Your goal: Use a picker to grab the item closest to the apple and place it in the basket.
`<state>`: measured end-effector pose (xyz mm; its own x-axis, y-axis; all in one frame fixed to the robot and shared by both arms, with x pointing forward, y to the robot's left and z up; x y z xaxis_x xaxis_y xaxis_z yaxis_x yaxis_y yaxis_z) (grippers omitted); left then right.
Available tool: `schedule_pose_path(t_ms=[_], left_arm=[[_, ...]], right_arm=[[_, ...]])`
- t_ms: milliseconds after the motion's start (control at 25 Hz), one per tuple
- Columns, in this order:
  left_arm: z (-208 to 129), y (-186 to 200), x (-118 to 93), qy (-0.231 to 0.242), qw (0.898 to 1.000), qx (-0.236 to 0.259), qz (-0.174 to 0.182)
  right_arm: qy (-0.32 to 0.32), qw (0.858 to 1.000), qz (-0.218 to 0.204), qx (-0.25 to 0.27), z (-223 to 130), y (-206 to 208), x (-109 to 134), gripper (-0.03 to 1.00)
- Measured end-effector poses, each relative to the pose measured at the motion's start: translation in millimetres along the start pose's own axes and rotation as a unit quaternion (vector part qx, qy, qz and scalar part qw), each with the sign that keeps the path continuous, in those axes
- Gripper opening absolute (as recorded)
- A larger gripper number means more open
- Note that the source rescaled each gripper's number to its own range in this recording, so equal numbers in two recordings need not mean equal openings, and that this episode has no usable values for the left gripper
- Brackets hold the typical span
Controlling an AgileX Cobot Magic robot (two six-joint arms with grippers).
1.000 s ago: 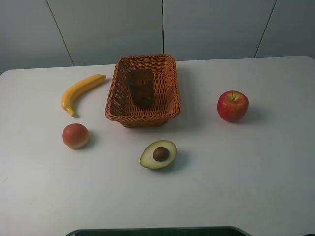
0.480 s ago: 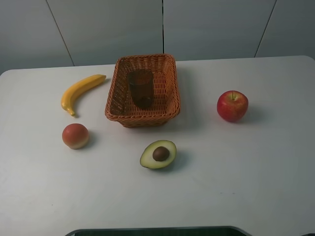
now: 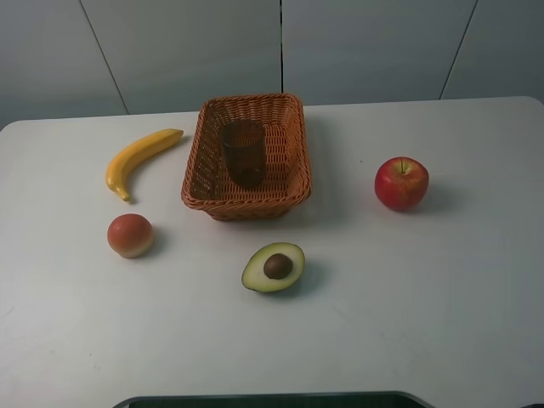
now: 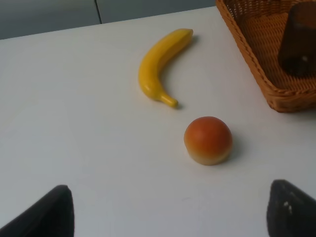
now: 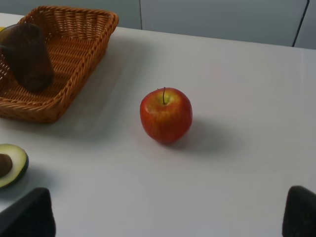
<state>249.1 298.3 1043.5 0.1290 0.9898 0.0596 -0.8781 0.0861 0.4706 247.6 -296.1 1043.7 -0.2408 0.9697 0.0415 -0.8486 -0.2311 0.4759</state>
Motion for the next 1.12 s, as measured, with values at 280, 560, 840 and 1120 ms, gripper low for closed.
schedule_pose_path(t_ms=[280,560,840,1120], left_arm=[[0.0,0.0,0.0,0.000,1.000,0.000,0.000],[0.0,0.0,0.0,0.000,1.000,0.000,0.000],[0.0,0.0,0.0,0.000,1.000,0.000,0.000],[0.0,0.0,0.0,0.000,1.000,0.000,0.000]], right_arm=[[0.002,1.000,-0.004,0.000,0.0,0.0,-0.9,1.00],[-0.037,0.996,-0.080,-0.003,0.1,0.1,-2.9,1.00],[-0.072,0.987,-0.145,-0.006,0.0,0.4,-4.3,1.00],[-0.073,0.986,-0.149,-0.006,0.0,0.4,-4.4,1.00]])
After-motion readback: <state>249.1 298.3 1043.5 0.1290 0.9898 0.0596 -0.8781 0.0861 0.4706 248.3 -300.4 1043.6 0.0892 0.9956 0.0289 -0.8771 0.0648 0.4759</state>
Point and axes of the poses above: a point on each arm's last joint axis where the gripper is mounted, y pointing back along that axis away from the gripper, x along the wrist's bending axis when the last joint is at zero, z = x × y, the point moved 2 cm from there along -y, pointing out along that axis toward the gripper, and after that the axes turned 2 degrees about -y, right-handed, at the moved point
